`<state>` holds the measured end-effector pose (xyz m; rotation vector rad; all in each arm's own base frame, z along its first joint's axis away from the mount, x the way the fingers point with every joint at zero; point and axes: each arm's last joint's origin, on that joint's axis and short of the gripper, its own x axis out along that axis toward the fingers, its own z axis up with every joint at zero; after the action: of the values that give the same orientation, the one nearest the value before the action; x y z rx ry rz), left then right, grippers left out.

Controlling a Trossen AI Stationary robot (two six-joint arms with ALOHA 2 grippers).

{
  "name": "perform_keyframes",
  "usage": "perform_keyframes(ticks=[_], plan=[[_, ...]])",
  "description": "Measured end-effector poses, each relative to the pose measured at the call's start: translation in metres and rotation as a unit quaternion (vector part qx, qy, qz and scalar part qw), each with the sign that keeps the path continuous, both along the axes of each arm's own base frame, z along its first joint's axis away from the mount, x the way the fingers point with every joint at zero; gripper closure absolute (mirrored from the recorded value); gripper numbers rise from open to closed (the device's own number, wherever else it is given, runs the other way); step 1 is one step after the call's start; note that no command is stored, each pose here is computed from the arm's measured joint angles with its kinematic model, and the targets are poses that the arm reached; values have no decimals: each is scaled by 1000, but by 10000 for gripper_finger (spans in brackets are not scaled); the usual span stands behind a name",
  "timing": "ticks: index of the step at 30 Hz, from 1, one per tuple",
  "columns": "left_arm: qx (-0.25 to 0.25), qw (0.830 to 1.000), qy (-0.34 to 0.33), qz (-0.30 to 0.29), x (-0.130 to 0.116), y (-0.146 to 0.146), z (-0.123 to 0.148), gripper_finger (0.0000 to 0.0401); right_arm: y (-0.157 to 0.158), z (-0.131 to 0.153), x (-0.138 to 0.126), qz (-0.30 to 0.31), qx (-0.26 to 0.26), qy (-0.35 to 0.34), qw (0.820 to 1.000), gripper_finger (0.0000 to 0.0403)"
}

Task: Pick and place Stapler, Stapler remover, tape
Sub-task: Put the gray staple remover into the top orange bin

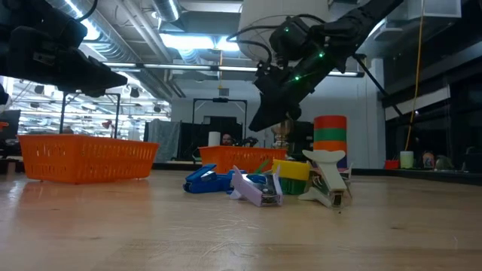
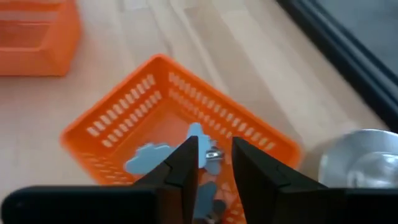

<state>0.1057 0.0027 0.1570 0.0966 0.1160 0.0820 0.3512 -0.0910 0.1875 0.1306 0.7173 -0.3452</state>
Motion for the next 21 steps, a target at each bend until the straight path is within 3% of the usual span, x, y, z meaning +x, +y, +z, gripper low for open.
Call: perform_keyframes(ticks=[21], plan=[[0,1000,0,0,0,0,0,391,59,-2,7,93,19,29,995,292]])
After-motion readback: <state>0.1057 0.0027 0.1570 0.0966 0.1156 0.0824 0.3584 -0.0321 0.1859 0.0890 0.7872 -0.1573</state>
